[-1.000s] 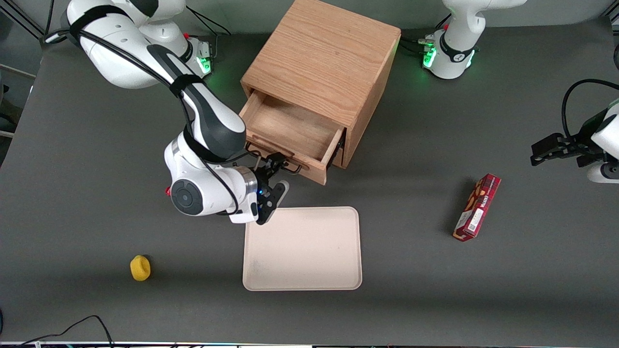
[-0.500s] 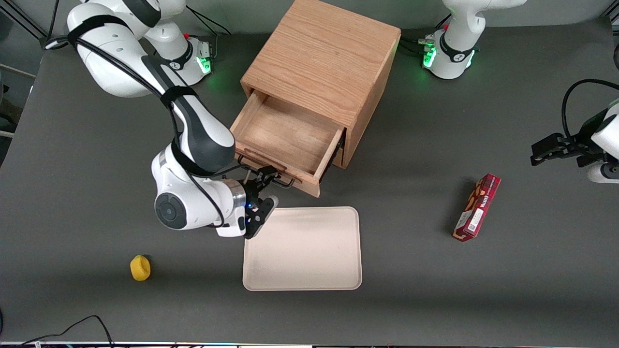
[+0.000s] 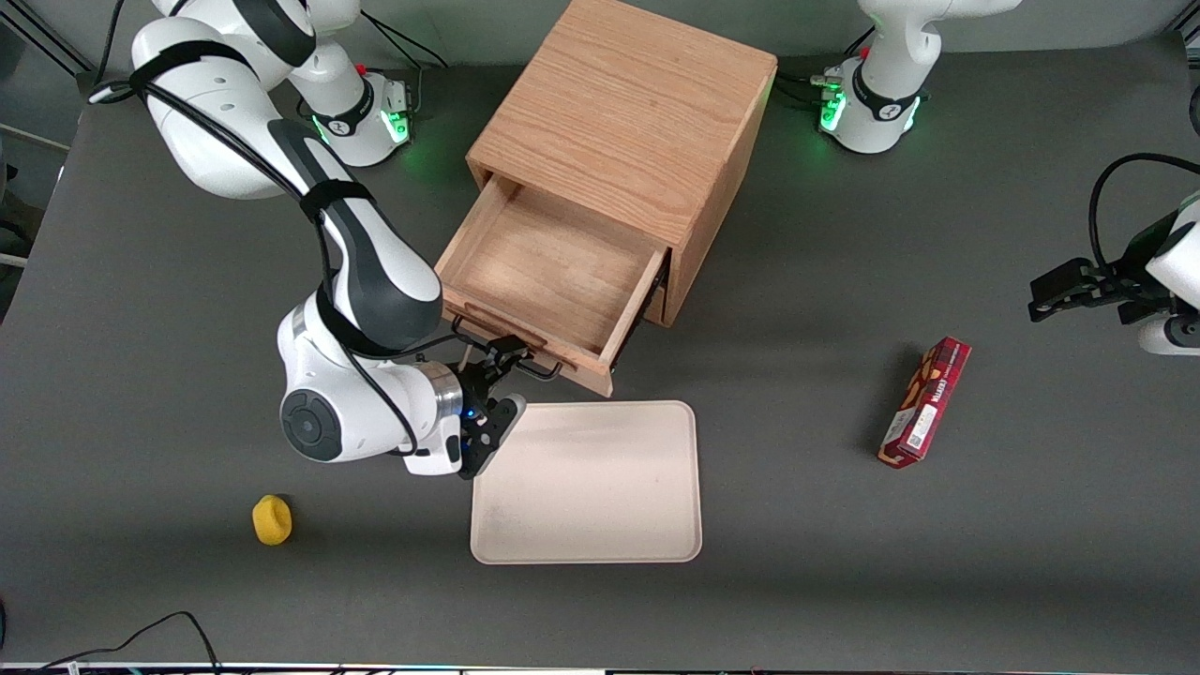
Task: Open upper drawer
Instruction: 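Pull the upper drawer outward from the cabinet with the right gripper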
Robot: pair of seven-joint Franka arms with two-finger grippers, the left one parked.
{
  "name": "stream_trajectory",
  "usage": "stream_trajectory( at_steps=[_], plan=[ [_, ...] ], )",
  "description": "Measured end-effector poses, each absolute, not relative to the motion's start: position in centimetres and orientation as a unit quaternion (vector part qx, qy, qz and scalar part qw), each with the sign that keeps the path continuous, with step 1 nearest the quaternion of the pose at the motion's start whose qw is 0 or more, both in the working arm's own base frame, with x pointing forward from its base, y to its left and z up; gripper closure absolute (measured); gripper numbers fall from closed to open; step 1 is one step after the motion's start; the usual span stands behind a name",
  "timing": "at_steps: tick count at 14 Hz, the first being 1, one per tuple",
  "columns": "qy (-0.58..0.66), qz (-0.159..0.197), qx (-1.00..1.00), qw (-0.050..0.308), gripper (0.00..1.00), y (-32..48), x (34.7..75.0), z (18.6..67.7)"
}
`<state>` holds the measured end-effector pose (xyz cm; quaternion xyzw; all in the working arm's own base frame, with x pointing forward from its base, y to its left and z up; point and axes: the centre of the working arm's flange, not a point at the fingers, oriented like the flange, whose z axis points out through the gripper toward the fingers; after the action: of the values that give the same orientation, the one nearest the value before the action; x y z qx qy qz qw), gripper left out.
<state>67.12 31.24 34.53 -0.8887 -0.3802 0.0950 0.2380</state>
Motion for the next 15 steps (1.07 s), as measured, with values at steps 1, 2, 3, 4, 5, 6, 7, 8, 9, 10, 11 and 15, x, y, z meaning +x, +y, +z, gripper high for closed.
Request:
stream_trajectory(
  at_steps=[1,2,3,4,5,6,7,8,9,10,11,15],
  plan=[
    [-0.379,0.091,-0.89,0.237,0.0,30.8,67.5,34.7],
    [-0.378,0.088,-0.891,0.235,0.0,30.5,67.8,34.8],
    [-0.377,0.086,-0.892,0.235,0.0,30.2,68.1,35.0],
    [-0.376,0.085,-0.892,0.234,0.0,29.9,68.3,35.2],
    [-0.377,0.082,-0.893,0.232,0.0,29.6,68.5,35.4],
    [-0.384,0.076,-0.891,0.231,0.0,29.3,68.8,35.6],
    [-0.394,0.069,-0.887,0.229,0.0,28.9,69.1,35.8],
    [-0.406,0.059,-0.884,0.223,0.0,27.9,69.7,36.1],
    [-0.409,0.056,-0.884,0.22,0.0,27.4,69.9,36.1],
    [-0.41,0.054,-0.884,0.219,0.0,27.2,70.1,36.1],
    [-0.412,0.052,-0.883,0.218,0.0,27.0,70.2,36.1],
    [-0.428,0.037,-0.878,0.208,0.0,25.7,71.1,36.6]
  ],
)
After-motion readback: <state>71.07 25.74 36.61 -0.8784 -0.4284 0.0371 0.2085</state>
